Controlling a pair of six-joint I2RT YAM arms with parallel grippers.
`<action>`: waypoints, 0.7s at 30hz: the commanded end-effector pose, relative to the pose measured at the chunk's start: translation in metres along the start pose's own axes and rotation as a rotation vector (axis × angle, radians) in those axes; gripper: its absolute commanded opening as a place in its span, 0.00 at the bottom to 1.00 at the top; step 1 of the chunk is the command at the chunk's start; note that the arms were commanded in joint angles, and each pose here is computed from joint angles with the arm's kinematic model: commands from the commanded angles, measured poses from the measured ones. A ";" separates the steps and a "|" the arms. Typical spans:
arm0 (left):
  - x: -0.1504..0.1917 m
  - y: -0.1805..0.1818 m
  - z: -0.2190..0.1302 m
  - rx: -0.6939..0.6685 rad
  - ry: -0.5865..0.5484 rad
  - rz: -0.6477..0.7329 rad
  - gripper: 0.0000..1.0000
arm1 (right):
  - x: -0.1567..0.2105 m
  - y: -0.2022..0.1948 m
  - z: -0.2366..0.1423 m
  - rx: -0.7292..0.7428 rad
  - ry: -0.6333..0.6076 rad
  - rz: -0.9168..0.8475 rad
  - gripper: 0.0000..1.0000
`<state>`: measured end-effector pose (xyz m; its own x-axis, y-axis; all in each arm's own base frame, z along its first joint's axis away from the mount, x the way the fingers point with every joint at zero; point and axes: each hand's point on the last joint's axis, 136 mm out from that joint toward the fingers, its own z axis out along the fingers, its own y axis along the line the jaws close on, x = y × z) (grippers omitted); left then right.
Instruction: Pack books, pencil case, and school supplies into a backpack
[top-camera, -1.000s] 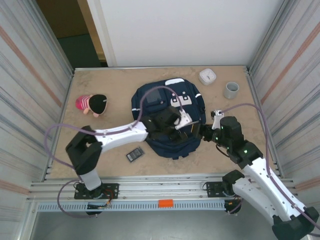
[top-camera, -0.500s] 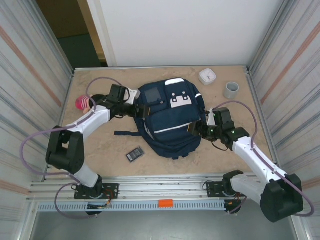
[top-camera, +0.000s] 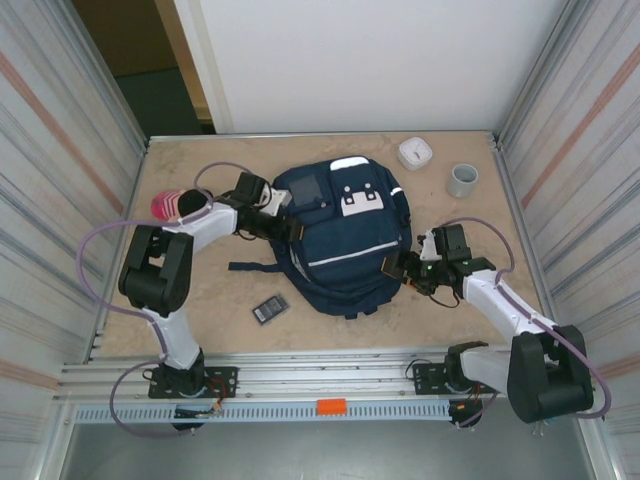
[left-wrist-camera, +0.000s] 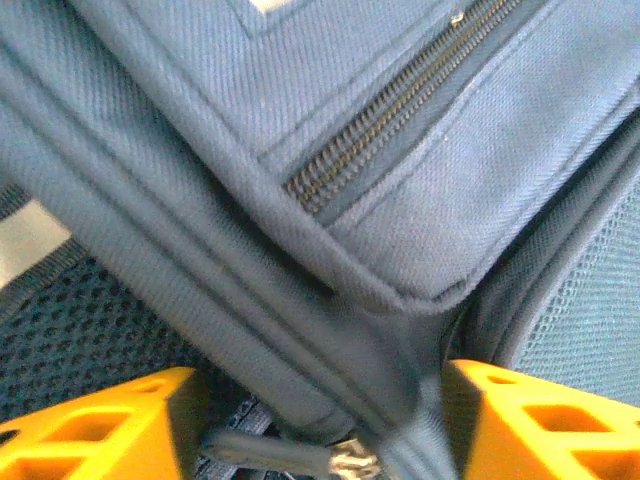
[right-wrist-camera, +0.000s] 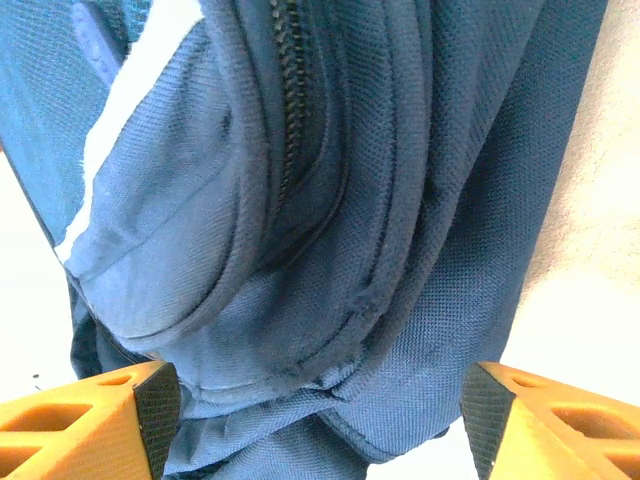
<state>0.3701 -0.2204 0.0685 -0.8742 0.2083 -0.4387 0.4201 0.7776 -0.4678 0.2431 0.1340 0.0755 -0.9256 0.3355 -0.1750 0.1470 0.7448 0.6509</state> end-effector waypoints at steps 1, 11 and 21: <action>0.000 -0.020 -0.013 0.088 -0.046 0.026 0.53 | 0.002 0.003 0.005 -0.040 0.024 0.002 0.75; 0.011 -0.022 -0.026 0.061 -0.042 0.059 0.23 | -0.016 0.010 0.010 -0.070 -0.004 0.000 0.61; 0.020 -0.001 -0.018 -0.038 -0.016 0.036 0.45 | -0.025 0.019 0.005 -0.087 -0.022 -0.014 0.59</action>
<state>0.3510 -0.2101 0.0771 -0.8546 0.2182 -0.4712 0.4444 0.7767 -0.4464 0.2537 0.1436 0.0717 -0.9365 0.3214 -0.1406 0.1372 0.7044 0.6964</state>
